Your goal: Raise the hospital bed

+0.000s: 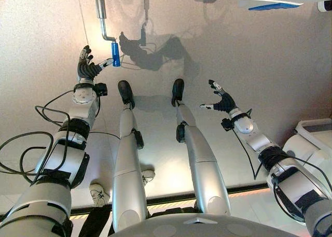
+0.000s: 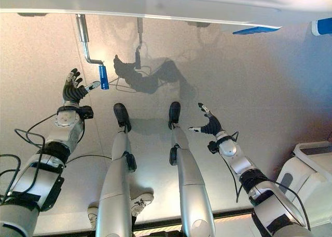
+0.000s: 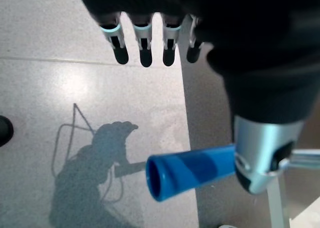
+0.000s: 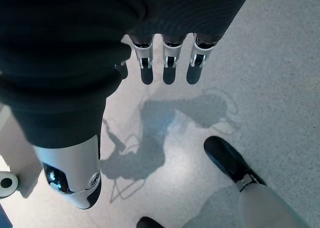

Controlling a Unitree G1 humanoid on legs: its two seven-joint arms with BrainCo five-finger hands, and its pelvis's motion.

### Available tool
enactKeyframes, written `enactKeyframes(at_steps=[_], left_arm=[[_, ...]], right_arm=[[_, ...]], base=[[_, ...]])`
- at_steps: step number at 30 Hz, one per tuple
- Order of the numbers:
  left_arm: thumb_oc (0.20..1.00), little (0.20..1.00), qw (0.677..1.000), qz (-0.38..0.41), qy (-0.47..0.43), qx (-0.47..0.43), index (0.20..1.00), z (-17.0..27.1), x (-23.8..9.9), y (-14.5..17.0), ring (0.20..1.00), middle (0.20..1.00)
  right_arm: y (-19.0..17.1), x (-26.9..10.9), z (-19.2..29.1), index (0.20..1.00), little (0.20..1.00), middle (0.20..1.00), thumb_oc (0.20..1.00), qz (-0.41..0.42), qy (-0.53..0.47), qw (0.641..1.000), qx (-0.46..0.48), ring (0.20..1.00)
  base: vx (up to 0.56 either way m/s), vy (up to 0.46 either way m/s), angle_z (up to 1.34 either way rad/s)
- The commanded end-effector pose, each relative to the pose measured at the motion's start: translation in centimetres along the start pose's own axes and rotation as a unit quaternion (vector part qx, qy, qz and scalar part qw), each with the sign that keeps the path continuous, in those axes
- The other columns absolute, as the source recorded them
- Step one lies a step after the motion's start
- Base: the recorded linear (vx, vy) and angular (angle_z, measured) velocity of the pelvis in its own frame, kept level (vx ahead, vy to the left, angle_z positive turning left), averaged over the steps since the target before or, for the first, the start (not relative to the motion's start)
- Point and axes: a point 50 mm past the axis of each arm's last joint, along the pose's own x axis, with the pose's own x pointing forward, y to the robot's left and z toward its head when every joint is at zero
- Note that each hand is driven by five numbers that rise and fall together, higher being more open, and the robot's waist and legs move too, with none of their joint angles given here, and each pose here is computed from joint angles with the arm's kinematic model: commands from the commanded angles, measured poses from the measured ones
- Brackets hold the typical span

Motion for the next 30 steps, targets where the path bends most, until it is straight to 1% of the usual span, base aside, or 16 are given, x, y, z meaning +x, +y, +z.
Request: enactKeyframes(at_steps=[1,6,19,30], left_arm=[[1.000,1.000,0.999,0.013,-0.040,0.006,1.000,1.8,0.5,1.0,1.000,1.000],[1.000,1.000,0.999,0.012,-0.043,0.013,1.000,2.2,0.7,0.9,1.000,1.000],[1.000,1.000,0.996,-0.010,-0.082,0.024,1.000,4.8,1.5,0.0,1.000,1.000],[1.000,1.000,0.992,-0.060,-0.104,0.027,1.000,6.8,1.9,-1.8,1.000,1.000]], right_arm=[[0.1,-0.3,0.6,1.000,1.000,1.000,1.000,0.005,-0.027,1.000,-0.009,1.000],[0.4,-0.2,0.5,1.000,1.000,1.000,1.000,0.009,-0.024,1.000,-0.014,1.000],[0.5,0.1,0.8,1.000,1.000,1.000,1.000,0.018,-0.028,0.999,-0.023,1.000],[0.4,0.3,0.8,1.000,1.000,1.000,1.000,0.029,-0.023,0.999,-0.033,1.000]], base=[[0.00,0.000,0.00],[0.00,0.000,0.00],[0.00,0.000,0.00],[0.00,0.000,0.00]])
